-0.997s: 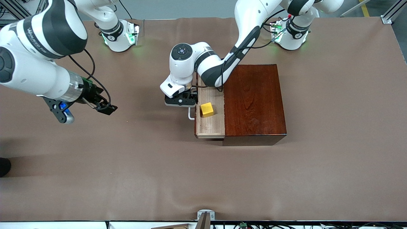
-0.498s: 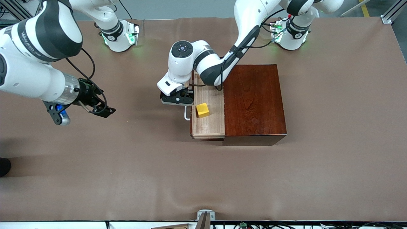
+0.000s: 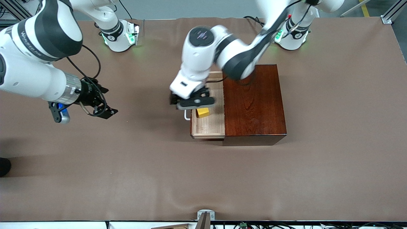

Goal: Open drawer, take yellow block, close drawer

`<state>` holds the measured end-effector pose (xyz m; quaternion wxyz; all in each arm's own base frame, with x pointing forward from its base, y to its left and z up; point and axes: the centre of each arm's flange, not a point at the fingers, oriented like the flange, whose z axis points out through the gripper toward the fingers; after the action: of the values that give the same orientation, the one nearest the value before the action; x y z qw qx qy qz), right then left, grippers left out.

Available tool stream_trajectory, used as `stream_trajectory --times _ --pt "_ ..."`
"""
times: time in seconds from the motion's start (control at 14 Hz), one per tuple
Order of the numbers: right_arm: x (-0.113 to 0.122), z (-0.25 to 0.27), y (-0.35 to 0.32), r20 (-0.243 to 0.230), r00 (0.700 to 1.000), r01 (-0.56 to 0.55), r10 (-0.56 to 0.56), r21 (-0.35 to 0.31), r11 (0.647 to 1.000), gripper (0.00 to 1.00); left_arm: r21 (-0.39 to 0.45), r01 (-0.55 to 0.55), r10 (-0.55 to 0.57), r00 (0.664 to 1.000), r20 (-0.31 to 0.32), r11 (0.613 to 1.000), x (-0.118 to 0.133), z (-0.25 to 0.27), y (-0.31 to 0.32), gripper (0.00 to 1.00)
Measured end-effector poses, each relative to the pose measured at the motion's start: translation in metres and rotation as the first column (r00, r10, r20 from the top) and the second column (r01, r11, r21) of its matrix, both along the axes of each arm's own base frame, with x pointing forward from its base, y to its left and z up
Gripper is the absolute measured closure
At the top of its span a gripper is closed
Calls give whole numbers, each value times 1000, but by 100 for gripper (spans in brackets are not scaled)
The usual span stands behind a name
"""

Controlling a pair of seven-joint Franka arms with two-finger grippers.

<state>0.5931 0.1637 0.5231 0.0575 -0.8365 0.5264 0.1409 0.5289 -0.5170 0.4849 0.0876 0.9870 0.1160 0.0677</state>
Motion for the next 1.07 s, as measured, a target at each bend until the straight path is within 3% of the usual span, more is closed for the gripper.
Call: stream_trajectory --times 0.28,0.5,0.78,1.07 --pt "-10 -7 61 -10 998 68 -69 -23 997 0 143 113 -100 991 -91 983 37 81 150 0" --pt "-11 -15 104 -27 992 124 -125 -46 991 0 175 184 -164 979 -123 967 56 110 269 0" --pt "-14 -32 162 -27 982 185 -187 -64 981 0 192 219 -194 971 -143 957 40 128 389 0" --pt "-24 -48 203 -22 975 217 -219 -79 973 0 178 223 -192 965 -178 958 19 118 418 0"
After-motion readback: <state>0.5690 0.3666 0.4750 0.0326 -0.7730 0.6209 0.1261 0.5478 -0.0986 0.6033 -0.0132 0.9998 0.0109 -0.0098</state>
